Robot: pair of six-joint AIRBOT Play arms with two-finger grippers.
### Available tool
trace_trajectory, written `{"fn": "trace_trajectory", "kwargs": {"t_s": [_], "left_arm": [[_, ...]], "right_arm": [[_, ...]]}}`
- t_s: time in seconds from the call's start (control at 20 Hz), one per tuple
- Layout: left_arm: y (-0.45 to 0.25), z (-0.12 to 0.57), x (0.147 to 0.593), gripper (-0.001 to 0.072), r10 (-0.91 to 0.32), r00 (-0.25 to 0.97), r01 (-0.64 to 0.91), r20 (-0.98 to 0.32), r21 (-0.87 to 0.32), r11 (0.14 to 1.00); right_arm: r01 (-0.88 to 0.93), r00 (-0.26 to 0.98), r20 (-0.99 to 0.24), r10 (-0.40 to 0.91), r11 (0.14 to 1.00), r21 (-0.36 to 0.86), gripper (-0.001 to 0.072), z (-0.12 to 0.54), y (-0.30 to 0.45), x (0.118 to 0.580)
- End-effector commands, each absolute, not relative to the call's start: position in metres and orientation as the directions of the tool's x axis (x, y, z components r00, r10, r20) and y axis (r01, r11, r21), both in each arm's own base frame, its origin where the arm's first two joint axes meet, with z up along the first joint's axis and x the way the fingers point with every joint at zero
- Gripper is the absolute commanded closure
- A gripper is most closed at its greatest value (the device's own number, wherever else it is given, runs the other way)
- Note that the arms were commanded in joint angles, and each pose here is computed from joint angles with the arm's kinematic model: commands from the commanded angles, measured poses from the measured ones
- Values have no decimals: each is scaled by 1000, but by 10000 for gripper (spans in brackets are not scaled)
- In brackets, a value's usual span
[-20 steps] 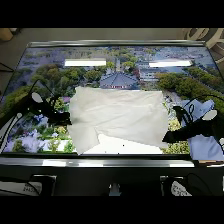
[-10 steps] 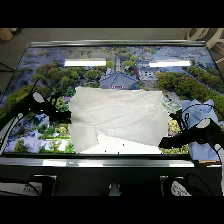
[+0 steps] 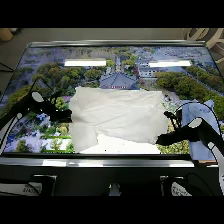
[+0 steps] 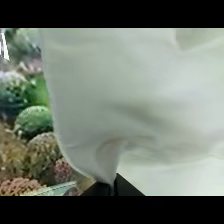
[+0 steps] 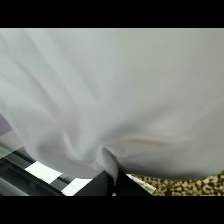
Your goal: Fold the shirts.
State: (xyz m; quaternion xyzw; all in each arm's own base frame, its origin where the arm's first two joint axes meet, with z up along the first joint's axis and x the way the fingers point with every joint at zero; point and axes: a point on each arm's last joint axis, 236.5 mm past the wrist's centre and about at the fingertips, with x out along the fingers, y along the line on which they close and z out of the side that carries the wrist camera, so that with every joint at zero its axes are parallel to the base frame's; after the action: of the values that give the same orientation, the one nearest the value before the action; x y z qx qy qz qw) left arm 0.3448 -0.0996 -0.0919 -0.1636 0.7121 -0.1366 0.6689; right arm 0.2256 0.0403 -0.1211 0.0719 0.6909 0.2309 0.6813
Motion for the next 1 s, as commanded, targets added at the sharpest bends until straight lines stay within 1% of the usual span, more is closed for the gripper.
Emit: {"fn": "trace_trajectory", "kwargs": {"t_s": [0.0,0.05,0.1,0.15,0.2,0.25,0.3,0.35,0.4,0.45,0.5,0.55,0.6,0.65,0.7,0.8,0.85,0.95], "left_arm": [[-104,-85,345,680,-428,-44,-20,-903,-428,904],[-103,-74,350,681,-428,-13,16,-904,-428,903],[-103,-56,360,681,-428,41,48,-903,-426,903],[-103,-23,376,682,-427,135,88,-894,-418,904],[-103,21,394,682,-425,255,137,-869,-403,905],[-102,80,410,682,-422,399,193,-814,-376,906],[-99,157,420,682,-412,564,254,-715,-324,911],[-95,238,418,681,-395,708,296,-586,-261,919],[-87,328,401,681,-364,839,304,-404,-208,930],[-80,415,372,681,-334,924,301,-183,-188,935],[-75,483,336,681,-313,950,311,24,-202,929],[-74,537,292,681,-310,928,355,206,-235,905],[-79,567,256,681,-328,888,411,322,-237,880],[-82,584,224,681,-343,856,444,387,-207,872],[-84,590,205,682,-353,841,454,409,-180,873],[-75,592,183,682,-323,848,412,420,-137,901],[-69,590,179,681,-299,861,375,411,-118,919],[-57,579,183,682,-246,897,311,367,-127,942]], "right_arm": [[-256,-37,-923,382,890,378,687,-120,38,239],[-287,-18,-923,383,883,372,687,-109,37,247],[-334,29,-925,378,876,347,688,-90,35,262],[-384,99,-925,367,871,305,688,-63,32,281],[-435,215,-914,344,872,225,688,-23,27,308],[-475,361,-879,312,872,114,690,32,21,333],[-482,513,-814,272,876,-12,690,95,15,352],[-455,674,-706,217,875,-166,690,172,8,361],[-390,808,-567,162,868,-307,689,249,3,358],[-293,912,-391,120,859,-419,689,325,1,343],[-179,976,-195,93,850,-496,689,398,4,316],[-76,997,-23,75,843,-532,689,452,7,285],[-11,994,82,67,837,-547,689,484,11,258],[23,988,139,65,831,-556,689,500,15,237],[36,984,163,67,830,-557,689,506,18,223],[20,987,141,73,824,-566,689,501,22,214],[1,991,112,75,824,-567,689,494,22,214],[-23,996,58,68,824,-565,689,481,19,221]]}}
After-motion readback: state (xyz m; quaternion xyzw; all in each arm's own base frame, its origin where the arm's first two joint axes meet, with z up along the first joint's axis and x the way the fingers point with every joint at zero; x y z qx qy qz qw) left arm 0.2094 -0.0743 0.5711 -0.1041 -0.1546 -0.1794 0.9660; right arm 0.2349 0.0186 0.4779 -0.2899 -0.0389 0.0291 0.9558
